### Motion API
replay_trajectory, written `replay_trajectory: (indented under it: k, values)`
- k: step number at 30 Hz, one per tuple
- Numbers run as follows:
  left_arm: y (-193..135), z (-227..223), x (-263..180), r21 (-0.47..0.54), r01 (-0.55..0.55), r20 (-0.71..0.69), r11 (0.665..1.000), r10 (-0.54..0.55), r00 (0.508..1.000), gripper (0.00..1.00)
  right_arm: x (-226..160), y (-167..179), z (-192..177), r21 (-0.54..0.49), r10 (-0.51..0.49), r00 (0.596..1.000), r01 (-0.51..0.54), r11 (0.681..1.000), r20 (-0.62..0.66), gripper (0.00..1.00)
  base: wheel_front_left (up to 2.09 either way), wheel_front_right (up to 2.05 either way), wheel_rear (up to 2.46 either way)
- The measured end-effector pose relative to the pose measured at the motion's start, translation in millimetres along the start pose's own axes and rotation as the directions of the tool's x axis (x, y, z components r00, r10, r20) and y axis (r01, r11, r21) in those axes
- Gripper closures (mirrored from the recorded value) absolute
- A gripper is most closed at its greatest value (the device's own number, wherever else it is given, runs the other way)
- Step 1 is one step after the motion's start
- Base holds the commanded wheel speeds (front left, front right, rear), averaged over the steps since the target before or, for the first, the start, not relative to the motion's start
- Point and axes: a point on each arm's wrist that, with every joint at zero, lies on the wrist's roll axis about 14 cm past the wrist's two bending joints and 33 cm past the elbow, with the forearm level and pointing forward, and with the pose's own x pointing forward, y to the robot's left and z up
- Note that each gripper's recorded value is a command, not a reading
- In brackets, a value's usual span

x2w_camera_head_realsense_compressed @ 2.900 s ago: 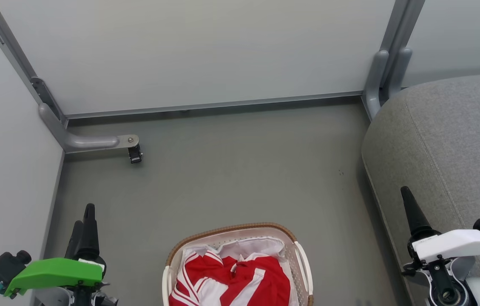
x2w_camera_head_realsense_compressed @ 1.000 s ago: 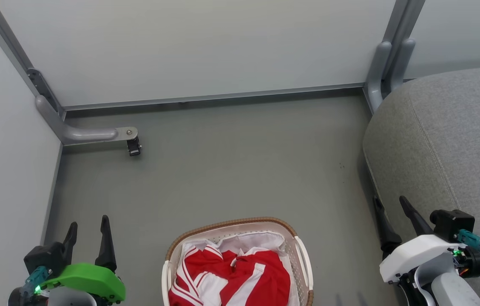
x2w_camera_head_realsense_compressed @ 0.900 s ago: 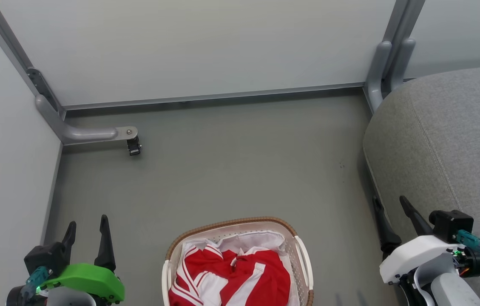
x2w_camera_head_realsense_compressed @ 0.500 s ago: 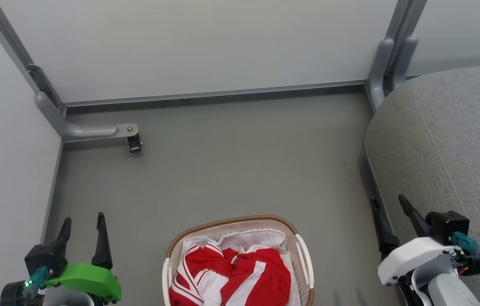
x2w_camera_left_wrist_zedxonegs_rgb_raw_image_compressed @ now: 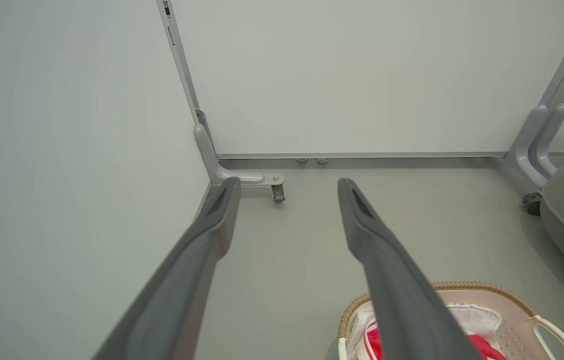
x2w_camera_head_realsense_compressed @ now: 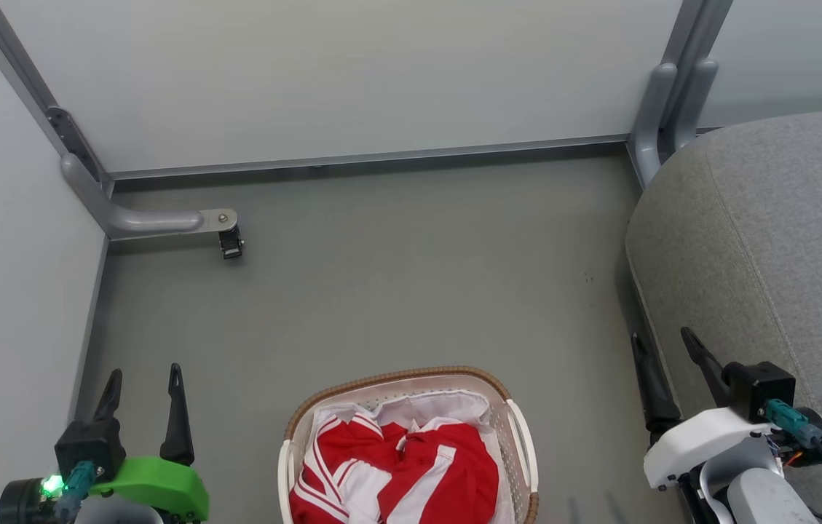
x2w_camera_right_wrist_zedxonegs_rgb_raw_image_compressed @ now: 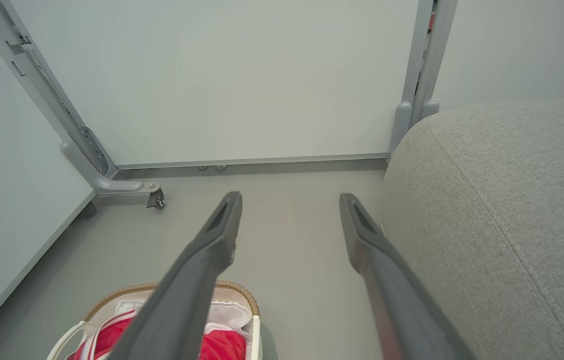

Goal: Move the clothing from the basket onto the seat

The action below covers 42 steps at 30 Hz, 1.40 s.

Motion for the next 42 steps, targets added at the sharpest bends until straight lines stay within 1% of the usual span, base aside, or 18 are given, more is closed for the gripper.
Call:
replay_trajectory:
  k: [8,12,19,23,28,31,35,37,38,40,42]
  values:
    - [-4,-12,-2,0.053,0.024,-0.032,0.998,-0.022,0.999,0.00,0,2,-7,-0.051,0.015,1.000,-0.015,0.999,-0.016,0.00,0.00,0.00,0.00]
    - [-7,-19,0,0.052,0.035,-0.052,0.998,-0.032,0.998,0.00,3,3,-12,-0.056,0.018,0.999,-0.019,0.998,-0.029,0.00,0.00,0.00,0.00]
    - [-22,-42,11,0.017,0.080,-0.122,0.997,-0.078,0.989,0.00,17,3,-21,-0.055,0.027,0.998,-0.030,0.998,-0.052,0.00,0.00,0.00,0.00]
    - [-40,-59,20,-0.014,0.128,-0.170,0.992,-0.129,0.977,0.00,26,2,-28,-0.055,0.028,0.997,-0.031,0.998,-0.069,0.00,0.00,0.00,0.00]
    - [-62,-84,28,-0.083,0.168,-0.236,0.982,-0.183,0.954,0.00,33,2,-48,-0.055,0.036,0.992,-0.043,0.998,-0.123,0.00,0.00,0.00,0.00]
    - [-91,-94,35,-0.106,0.247,-0.260,0.963,-0.267,0.928,0.00,44,0,-51,-0.055,0.038,0.991,-0.045,0.997,-0.125,0.00,0.00,0.00,0.00]
    - [-130,-111,40,-0.167,0.338,-0.296,0.926,-0.374,0.879,0.00,54,-4,-61,-0.055,0.034,0.989,-0.042,0.998,-0.143,0.00,0.00,0.00,0.00]
    - [-146,-121,41,-0.200,0.373,-0.316,0.906,-0.420,0.851,0.00,61,-6,-64,-0.055,0.035,0.989,-0.043,0.998,-0.144,0.00,0.00,0.00,0.00]
    - [-159,-129,44,-0.217,0.403,-0.331,0.889,-0.456,0.827,0.00,67,-6,-66,-0.057,0.038,0.989,-0.047,0.997,-0.143,0.00,0.00,0.00,0.00]
    - [-172,-138,48,-0.242,0.429,-0.345,0.870,-0.490,0.800,0.00,74,-5,-70,-0.061,0.043,0.989,-0.052,0.997,-0.145,0.00,0.00,0.00,0.00]
    - [-178,-149,49,-0.245,0.454,-0.369,0.857,-0.515,0.774,0.00,79,-6,-74,-0.060,0.046,0.988,-0.055,0.997,-0.147,0.00,0.00,0.00,0.00]
